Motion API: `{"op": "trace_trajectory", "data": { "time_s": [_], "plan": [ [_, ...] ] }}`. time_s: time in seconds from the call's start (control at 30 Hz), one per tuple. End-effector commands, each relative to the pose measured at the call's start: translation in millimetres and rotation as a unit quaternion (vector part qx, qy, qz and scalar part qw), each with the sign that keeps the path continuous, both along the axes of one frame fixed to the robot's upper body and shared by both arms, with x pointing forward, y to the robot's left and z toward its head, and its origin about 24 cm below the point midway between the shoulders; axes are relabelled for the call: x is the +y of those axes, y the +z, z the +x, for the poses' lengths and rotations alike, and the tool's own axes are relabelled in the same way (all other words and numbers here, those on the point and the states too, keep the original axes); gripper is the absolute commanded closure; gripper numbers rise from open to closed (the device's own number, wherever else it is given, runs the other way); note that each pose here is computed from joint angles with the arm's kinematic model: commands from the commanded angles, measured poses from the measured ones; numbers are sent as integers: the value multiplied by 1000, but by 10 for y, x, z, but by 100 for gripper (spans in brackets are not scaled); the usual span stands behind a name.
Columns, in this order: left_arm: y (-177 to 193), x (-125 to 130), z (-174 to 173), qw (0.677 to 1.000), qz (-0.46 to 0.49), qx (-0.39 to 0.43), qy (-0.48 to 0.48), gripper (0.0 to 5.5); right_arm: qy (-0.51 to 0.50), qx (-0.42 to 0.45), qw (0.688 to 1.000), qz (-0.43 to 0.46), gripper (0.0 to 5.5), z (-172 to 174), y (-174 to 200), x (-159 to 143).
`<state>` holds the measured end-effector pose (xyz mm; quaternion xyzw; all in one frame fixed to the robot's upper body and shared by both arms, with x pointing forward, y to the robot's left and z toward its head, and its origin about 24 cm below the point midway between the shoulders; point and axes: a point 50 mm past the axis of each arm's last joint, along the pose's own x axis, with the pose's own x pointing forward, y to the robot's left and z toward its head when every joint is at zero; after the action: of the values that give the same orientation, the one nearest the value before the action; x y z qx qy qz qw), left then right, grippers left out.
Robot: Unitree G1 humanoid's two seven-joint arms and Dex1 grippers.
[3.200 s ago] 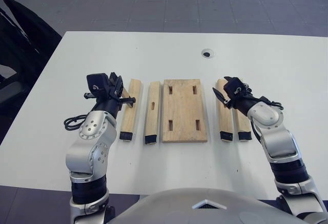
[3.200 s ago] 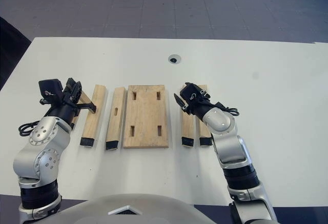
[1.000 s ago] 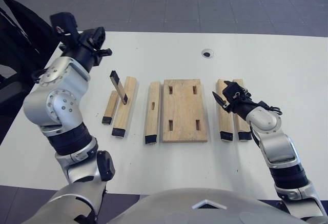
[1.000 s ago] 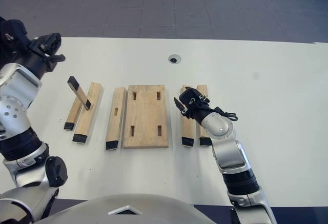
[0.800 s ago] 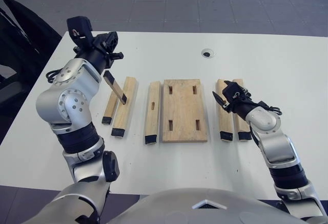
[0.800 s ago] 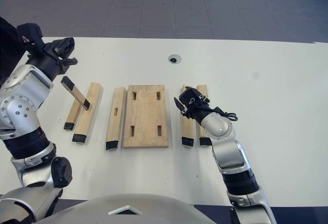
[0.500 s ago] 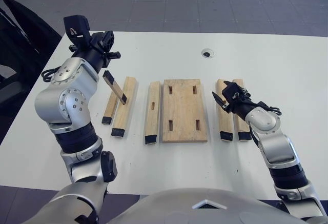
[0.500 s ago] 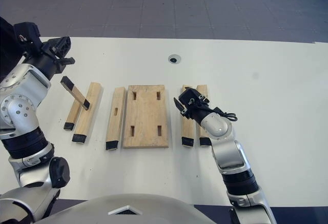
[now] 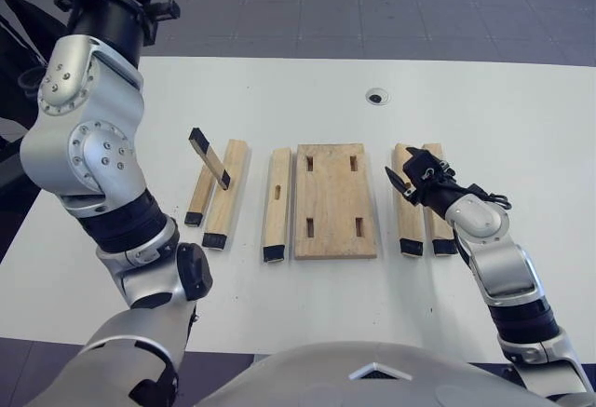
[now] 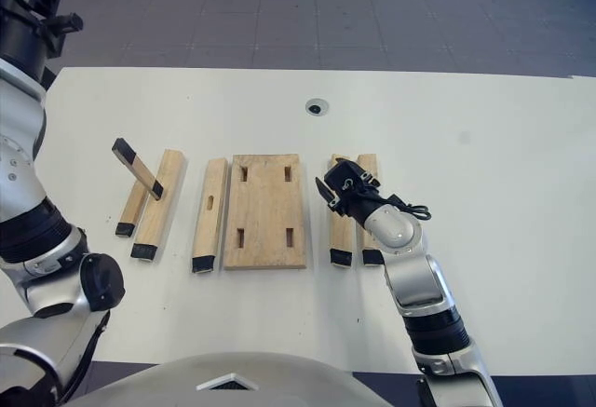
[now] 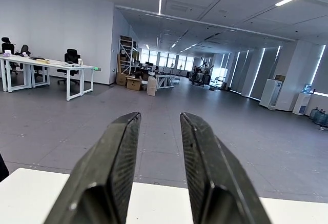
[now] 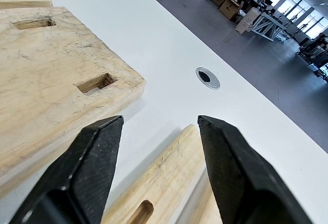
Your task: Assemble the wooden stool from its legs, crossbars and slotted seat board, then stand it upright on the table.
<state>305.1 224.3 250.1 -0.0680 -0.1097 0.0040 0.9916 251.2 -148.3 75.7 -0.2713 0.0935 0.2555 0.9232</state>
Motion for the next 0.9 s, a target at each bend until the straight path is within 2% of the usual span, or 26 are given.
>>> {"op": "trace_trajectory", "data": {
  "time_s": [0.03,0.1,0.17,0.23,0.3,0.37,0.5,0.6,0.67,0.77,0.83,0.9],
  "plan": [
    [-474,-36,36,995,1,102,-15,406,3,-2,1000,-1,283,5,27,14],
    [-953,-93,-15,981,-16,192,-34,406,2,-2,1000,-1,283,8,25,15],
    [-1557,-93,-180,951,-39,304,-31,406,1,-2,1000,-1,283,8,21,15],
    [-1946,27,-353,926,-39,376,-7,406,1,-2,1000,-1,283,6,20,15],
    [-1854,193,-296,936,-39,350,21,406,-1,-2,1000,-1,283,2,21,3],
    [-1620,248,-160,954,-38,297,27,406,-3,-2,1000,-2,283,0,17,-1],
    [-752,76,94,993,-15,113,-6,406,0,1,1000,-1,283,-10,2,23],
    [-299,25,-3,1000,-20,5,-12,406,1,2,1000,-1,283,-13,-1,23],
    [-250,119,-75,1000,-11,-10,5,406,0,2,1000,-1,283,-18,-1,20],
    [-575,137,-307,995,53,81,-25,406,-4,2,1000,-3,283,-28,-3,-1],
    [-908,55,-556,983,87,153,-55,406,-8,2,1000,-4,283,-33,-8,-18],
    [-1140,-33,-781,974,107,187,-75,406,-9,2,1000,-5,283,-41,-10,-23]
  ]
}}
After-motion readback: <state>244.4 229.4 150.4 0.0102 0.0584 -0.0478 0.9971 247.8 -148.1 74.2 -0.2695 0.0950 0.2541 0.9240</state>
